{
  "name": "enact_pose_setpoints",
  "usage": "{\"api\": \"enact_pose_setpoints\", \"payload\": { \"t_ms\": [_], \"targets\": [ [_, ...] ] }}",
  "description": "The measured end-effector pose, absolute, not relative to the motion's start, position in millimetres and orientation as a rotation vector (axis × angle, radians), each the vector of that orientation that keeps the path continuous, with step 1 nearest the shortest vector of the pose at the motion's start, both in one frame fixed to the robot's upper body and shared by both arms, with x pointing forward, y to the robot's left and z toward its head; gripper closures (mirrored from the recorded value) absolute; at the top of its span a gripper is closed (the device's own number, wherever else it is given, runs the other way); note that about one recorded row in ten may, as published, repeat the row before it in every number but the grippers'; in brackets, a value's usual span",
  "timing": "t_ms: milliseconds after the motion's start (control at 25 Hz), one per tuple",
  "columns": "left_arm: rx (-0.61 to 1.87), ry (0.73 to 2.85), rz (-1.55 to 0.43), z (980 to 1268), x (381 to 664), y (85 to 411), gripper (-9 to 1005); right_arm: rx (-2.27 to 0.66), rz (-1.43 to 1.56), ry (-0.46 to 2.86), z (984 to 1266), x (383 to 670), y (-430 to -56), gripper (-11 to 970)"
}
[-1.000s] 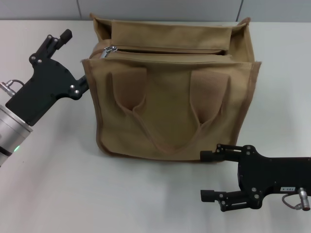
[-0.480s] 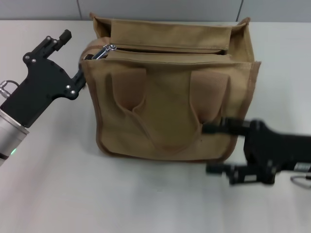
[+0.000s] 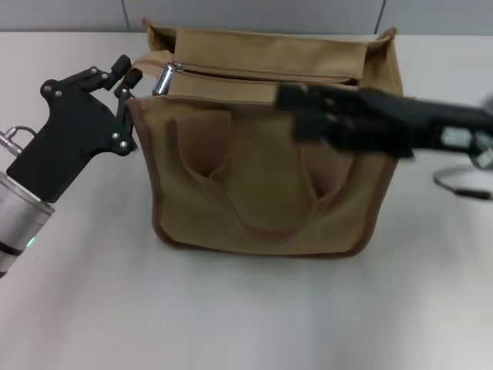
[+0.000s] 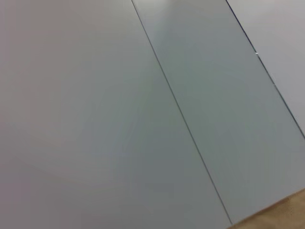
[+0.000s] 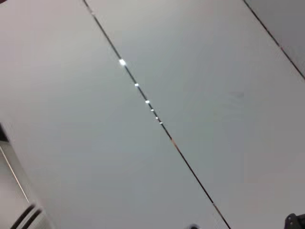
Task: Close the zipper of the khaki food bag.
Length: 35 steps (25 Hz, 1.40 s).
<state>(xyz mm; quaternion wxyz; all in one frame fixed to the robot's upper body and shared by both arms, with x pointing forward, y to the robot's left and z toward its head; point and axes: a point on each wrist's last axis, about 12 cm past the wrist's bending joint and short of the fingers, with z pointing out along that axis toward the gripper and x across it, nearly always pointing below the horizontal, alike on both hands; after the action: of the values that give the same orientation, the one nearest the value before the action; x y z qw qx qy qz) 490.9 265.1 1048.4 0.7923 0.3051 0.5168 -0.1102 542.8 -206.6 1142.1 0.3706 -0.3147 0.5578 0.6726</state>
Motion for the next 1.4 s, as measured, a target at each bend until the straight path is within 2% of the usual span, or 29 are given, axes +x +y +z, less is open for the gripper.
{"api": "enact_pose_setpoints", "payload": {
  "t_ms": [40,280,600,1360,1400],
  "targets": [
    [0.647,1.104,-0.228,1049,491,264,746,-0.767,1.755,1.496,1149,556,-196,128],
    [0.658,1.069,-0.199,1050,488,261,968,-0.625,1.756,1.661,1155,581,-181,129],
    [0.670,1.000,-0.189,1056,488,254,989,-0.569,1.731,1.838,1159,600,-157,165],
    [0.674,0.930,-0.211,1064,489,247,989,-0.596,1.658,2.012,1158,612,-125,302],
    [0.678,0.926,-0.206,1063,489,247,989,-0.596,1.652,2.015,1159,613,-124,341]
  ]
}}
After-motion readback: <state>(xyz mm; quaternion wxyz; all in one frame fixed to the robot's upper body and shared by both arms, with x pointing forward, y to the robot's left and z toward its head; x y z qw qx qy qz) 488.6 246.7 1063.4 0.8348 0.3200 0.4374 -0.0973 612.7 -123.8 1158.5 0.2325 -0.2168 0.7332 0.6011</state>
